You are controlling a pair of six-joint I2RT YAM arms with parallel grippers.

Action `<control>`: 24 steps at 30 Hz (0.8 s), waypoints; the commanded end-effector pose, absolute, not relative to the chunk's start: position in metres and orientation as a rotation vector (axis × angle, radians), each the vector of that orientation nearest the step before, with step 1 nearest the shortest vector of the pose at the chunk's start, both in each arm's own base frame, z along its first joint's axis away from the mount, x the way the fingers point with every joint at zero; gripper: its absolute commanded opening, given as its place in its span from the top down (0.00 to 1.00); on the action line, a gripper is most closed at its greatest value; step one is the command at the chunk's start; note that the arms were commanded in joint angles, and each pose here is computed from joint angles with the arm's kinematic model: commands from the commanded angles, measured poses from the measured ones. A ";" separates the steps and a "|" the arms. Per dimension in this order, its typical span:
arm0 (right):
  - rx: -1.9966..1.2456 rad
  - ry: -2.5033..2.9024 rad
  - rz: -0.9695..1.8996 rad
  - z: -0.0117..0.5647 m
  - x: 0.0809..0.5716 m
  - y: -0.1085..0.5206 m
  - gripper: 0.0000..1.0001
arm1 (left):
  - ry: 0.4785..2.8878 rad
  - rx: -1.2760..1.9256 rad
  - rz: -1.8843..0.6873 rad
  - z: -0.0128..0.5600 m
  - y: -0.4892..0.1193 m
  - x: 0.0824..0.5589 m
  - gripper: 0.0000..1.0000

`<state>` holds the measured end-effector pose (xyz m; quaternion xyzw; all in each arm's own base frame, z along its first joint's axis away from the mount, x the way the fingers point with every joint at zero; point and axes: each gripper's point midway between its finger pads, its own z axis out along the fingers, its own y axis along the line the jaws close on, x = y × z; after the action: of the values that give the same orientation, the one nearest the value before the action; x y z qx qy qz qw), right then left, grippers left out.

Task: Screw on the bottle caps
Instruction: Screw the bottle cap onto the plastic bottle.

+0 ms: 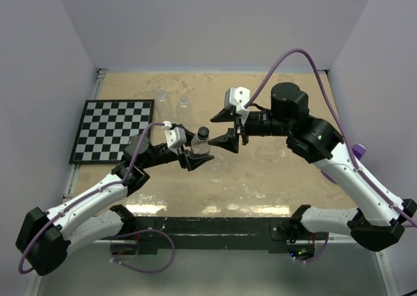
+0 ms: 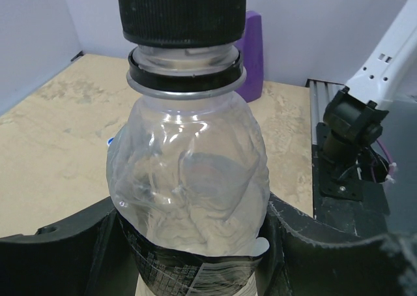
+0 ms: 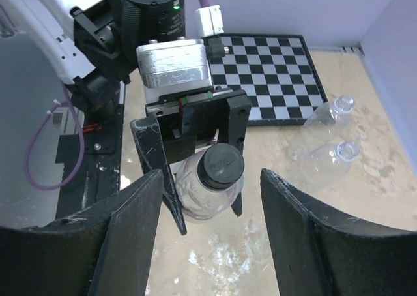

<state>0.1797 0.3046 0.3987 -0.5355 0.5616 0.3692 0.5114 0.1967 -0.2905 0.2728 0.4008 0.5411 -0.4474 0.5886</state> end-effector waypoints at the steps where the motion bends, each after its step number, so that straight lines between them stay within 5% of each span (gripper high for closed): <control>1: -1.380 1.185 0.919 0.412 0.163 0.308 0.36 | 1.119 0.986 -1.099 0.309 -0.295 0.183 1.00; 24: -1.411 1.213 0.975 0.405 0.166 0.320 0.48 | 1.071 1.061 -1.123 0.314 -0.299 0.174 1.00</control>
<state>0.1722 0.3186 0.3860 -0.5789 0.5263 0.3917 0.4842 0.1763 -0.2969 0.2854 0.4430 0.5019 -0.4800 0.5670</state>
